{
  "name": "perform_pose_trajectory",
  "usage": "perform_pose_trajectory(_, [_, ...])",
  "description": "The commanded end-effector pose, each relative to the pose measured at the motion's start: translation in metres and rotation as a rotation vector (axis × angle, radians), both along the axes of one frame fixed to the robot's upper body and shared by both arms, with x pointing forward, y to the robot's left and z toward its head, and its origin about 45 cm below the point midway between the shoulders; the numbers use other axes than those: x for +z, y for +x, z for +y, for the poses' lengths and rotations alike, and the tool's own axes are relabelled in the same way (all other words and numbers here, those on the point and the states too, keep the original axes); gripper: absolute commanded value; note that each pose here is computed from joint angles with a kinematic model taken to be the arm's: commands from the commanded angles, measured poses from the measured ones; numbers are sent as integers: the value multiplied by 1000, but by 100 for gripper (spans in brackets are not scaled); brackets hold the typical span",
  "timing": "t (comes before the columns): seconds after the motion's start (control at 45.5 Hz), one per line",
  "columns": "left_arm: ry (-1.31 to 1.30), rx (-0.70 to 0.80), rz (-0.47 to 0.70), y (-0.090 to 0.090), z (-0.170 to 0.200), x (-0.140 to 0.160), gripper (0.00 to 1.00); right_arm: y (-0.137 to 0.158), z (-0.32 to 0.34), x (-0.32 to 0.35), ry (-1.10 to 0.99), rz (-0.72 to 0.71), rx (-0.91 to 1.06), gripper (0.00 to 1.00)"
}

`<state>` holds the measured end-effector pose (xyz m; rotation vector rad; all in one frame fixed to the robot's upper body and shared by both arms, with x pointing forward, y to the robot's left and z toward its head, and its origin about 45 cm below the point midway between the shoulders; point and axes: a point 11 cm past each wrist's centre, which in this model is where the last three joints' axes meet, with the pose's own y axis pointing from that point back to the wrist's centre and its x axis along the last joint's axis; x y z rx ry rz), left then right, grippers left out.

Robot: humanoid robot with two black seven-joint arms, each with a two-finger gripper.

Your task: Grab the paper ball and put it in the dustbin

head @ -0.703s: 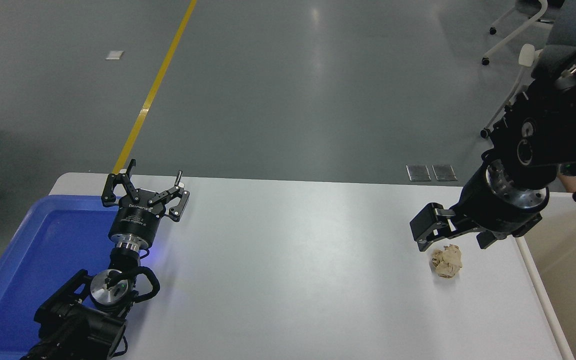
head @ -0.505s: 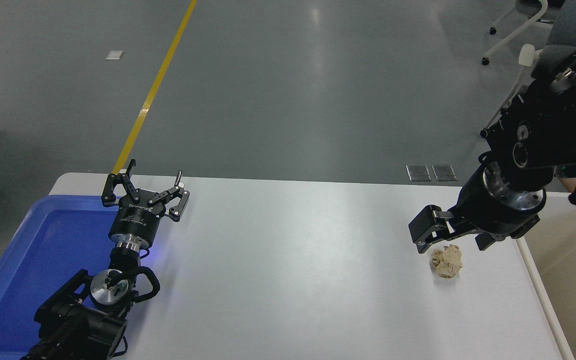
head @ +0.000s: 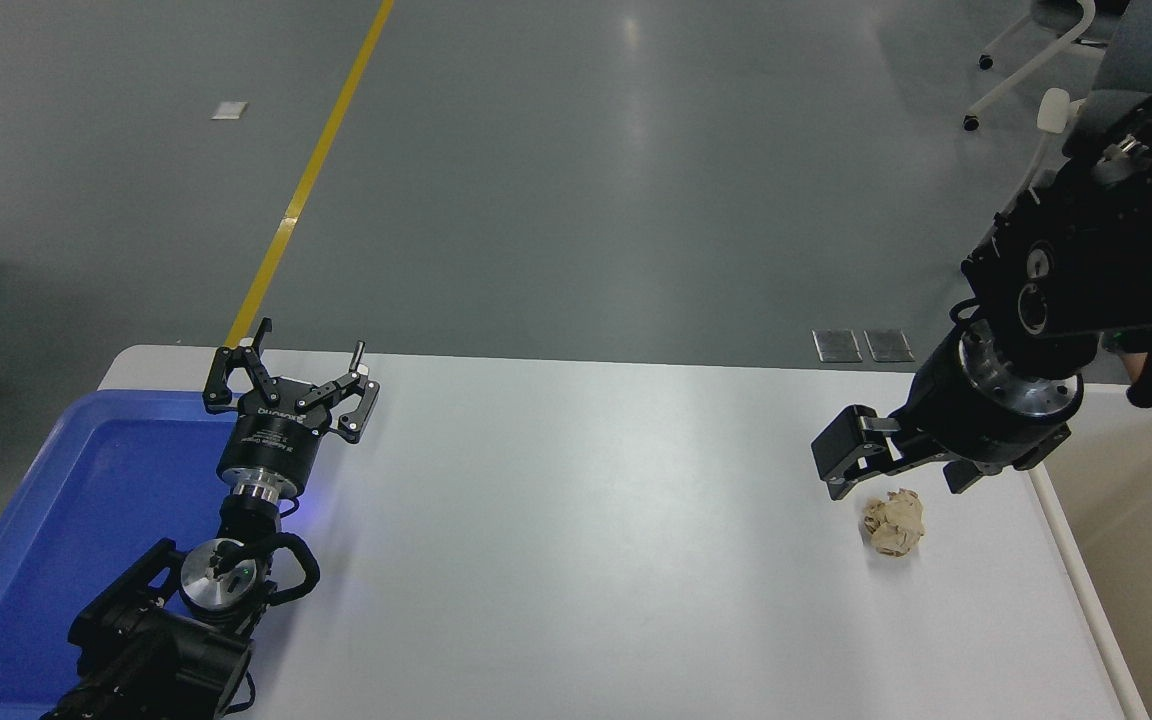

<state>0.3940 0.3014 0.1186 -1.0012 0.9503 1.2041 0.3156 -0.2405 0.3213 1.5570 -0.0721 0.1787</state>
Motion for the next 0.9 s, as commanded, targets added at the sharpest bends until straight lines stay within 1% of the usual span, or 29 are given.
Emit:
perform_pose_trajectory(0.0, [0, 1, 0, 0, 0, 0, 99, 14, -11, -11, 2, -78, -7, 100])
perform_pose_trajectory(0.176, [0, 2, 0, 0, 0, 0, 99, 24, -25, -31, -8, -113, -1, 100])
perform_pose_trajectory(0.352, [1, 0, 0, 0, 0, 0, 99, 43, -41, -70, -12, -233, 8, 100])
perform_pose_trajectory(0.571, [1, 0, 0, 0, 0, 0, 99, 50, -72, -137, -47, -268, 74, 100])
perform_pose_trajectory(0.879, [1, 0, 1, 0, 0, -1, 99, 55, -107, -211, -56, -354, 40, 100])
